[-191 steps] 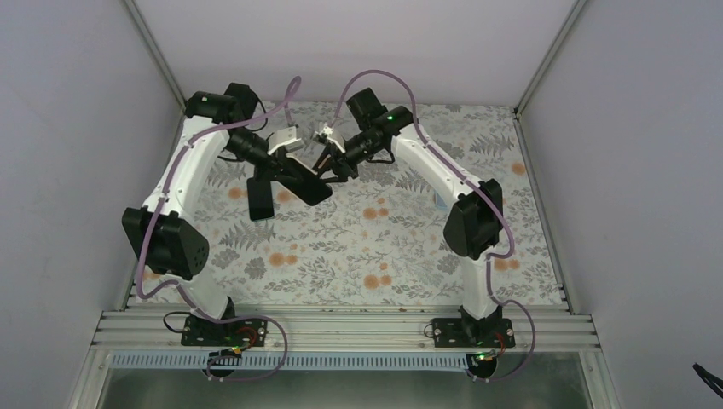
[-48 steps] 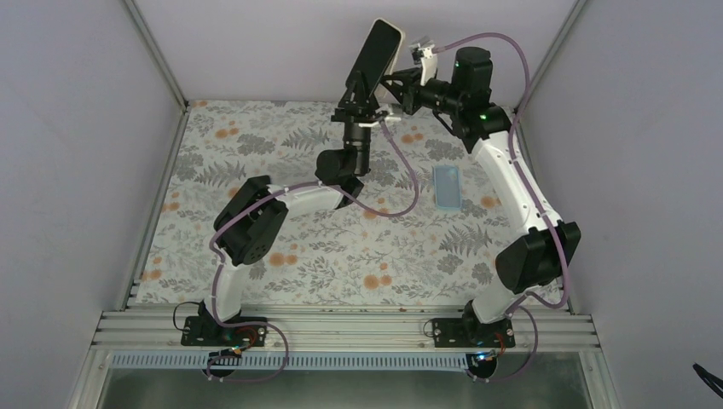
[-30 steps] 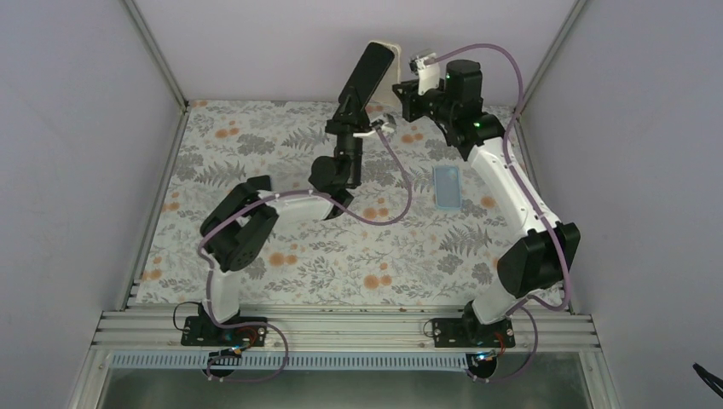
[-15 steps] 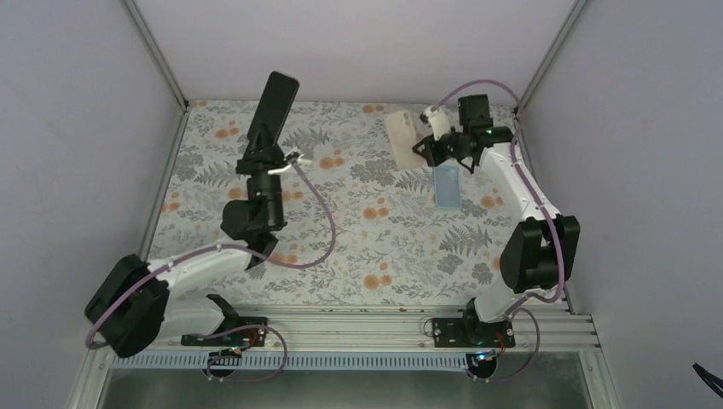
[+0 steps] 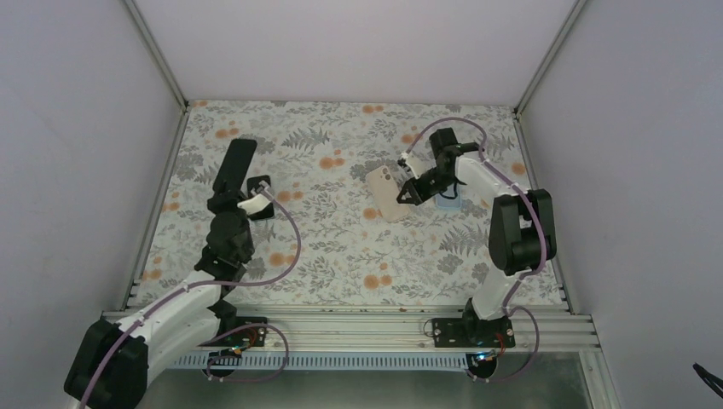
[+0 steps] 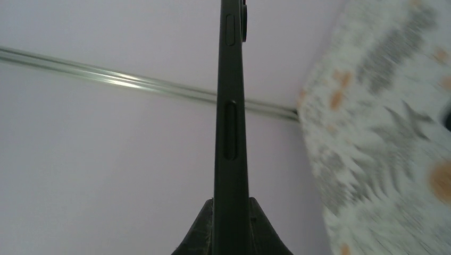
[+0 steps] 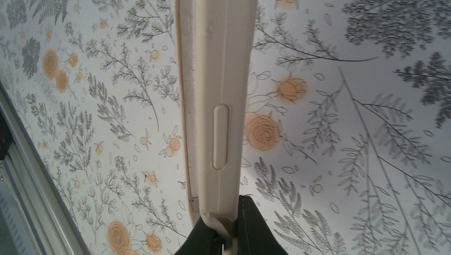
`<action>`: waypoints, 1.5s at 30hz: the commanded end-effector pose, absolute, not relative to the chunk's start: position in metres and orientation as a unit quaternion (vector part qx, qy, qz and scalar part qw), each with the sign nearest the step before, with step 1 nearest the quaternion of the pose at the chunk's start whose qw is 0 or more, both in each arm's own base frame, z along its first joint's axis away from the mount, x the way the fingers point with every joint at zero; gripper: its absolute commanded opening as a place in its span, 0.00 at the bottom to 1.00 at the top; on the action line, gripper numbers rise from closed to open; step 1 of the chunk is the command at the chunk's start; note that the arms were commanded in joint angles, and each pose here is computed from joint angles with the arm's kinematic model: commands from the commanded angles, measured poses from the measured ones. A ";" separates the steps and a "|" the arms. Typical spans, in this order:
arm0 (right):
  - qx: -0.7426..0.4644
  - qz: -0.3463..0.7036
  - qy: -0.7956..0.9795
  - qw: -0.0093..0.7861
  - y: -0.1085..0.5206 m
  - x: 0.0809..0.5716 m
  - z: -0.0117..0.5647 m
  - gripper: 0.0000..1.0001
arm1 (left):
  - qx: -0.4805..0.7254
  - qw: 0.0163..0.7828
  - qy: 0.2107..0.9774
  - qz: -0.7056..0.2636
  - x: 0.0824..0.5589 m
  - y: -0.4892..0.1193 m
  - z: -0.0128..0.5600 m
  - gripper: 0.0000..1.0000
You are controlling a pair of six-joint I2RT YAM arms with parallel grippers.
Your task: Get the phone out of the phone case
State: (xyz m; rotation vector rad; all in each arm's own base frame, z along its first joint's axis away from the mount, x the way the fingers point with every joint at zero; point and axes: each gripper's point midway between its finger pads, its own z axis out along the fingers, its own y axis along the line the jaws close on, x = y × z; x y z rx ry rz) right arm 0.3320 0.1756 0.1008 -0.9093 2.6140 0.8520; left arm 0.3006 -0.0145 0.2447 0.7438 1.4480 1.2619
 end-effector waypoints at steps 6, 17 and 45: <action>-0.321 0.279 0.899 0.108 0.183 0.331 0.097 0.03 | 0.302 0.336 0.731 0.511 0.297 0.056 0.126 0.02; -0.315 0.263 0.910 0.051 0.184 0.330 0.072 0.04 | 0.331 0.260 0.741 0.523 0.305 0.074 0.071 0.02; -0.352 0.038 0.927 0.121 0.103 0.320 0.179 1.00 | 0.513 0.099 0.839 0.147 0.221 0.000 0.059 1.00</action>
